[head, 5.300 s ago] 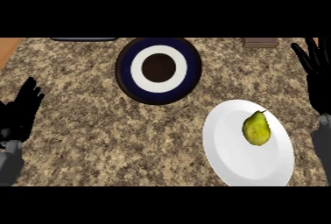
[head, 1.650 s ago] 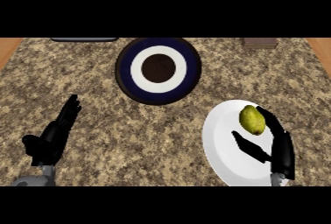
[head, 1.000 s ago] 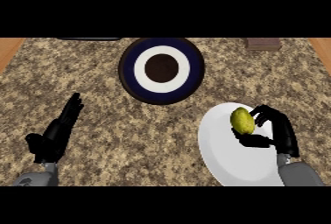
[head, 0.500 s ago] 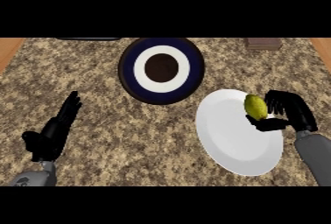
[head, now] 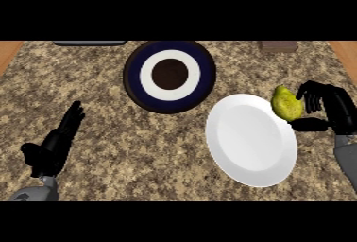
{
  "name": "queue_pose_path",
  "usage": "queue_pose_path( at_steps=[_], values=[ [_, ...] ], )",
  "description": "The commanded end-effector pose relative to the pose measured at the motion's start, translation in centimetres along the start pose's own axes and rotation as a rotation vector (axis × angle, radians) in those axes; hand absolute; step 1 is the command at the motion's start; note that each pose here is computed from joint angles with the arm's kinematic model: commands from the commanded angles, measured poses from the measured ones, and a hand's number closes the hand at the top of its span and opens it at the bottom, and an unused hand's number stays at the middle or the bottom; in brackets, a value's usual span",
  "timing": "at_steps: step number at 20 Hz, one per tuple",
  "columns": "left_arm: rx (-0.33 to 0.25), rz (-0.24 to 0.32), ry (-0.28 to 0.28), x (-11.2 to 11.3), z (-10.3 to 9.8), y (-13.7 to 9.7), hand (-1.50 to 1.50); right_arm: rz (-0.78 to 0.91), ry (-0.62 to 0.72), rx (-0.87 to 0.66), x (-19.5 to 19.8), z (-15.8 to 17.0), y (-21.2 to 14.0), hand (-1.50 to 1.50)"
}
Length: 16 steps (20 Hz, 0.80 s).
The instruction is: Pick the pear from the plate and place it in the plate
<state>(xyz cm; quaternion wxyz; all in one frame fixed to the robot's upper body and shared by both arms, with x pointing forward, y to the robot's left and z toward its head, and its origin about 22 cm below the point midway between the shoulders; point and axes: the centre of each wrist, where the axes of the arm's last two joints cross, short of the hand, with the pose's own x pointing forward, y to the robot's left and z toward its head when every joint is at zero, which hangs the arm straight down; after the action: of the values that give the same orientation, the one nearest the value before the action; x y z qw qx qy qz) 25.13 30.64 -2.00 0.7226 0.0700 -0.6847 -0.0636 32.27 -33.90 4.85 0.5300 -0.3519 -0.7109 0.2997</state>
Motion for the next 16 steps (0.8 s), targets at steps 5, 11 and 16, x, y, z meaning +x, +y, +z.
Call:
queue_pose_path(
  at_steps=[5,11,16],
  values=[
    [0.014,-0.007,-0.012,-0.5,0.2,0.2,0.0,-0.037,-0.102,-0.18,6.7,-1.4,-3.5,1.5],
    [0.007,0.0,-0.014,-0.2,-0.7,0.6,0.0,-0.08,-0.127,-0.128,11.1,-5.2,-3.9,1.5],
    [-0.01,-0.013,-0.006,0.7,-1.5,-1.7,0.0,-0.104,-0.157,-0.076,15.2,-8.7,-2.7,1.5]
  ],
)
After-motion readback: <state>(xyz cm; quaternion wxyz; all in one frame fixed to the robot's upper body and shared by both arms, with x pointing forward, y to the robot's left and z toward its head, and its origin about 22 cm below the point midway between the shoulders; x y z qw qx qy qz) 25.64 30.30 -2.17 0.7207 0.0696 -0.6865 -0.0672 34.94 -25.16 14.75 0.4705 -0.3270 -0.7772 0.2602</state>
